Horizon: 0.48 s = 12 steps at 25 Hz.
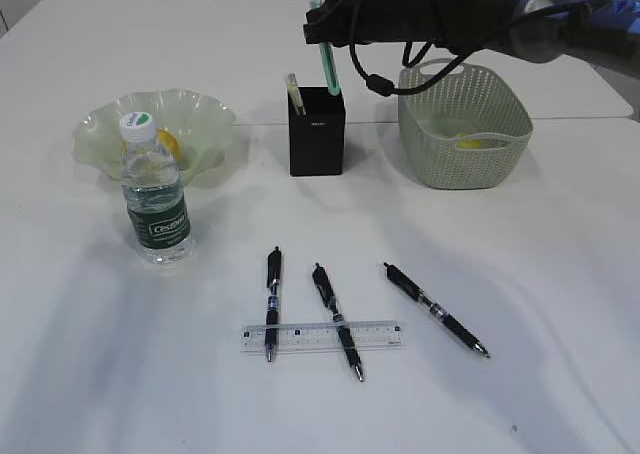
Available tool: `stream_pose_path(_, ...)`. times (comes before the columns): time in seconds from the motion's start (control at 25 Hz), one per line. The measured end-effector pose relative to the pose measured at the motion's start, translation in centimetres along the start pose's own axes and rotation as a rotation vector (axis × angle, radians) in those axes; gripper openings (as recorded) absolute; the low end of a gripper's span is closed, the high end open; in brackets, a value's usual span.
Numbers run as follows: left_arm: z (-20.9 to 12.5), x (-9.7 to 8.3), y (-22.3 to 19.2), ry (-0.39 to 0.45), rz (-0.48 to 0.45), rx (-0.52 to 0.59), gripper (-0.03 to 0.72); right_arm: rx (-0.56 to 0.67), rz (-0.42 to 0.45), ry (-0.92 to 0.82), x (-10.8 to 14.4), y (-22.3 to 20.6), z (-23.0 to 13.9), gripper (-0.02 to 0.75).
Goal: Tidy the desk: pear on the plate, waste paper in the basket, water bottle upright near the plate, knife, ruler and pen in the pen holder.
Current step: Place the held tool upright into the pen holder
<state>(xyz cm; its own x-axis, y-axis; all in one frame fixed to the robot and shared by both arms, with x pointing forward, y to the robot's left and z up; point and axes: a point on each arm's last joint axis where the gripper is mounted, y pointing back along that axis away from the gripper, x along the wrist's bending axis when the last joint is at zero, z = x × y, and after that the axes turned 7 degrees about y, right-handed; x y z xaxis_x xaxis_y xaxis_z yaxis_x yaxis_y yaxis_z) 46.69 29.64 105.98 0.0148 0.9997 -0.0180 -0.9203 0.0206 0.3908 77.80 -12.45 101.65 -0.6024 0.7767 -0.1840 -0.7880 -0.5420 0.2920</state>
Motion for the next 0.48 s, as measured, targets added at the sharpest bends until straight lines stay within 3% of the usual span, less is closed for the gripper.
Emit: stream_pose_path(0.48,0.0,0.0,0.0,0.000,0.000,0.000,0.341,-0.128,-0.028,0.068,1.1,-0.7,1.0,0.135)
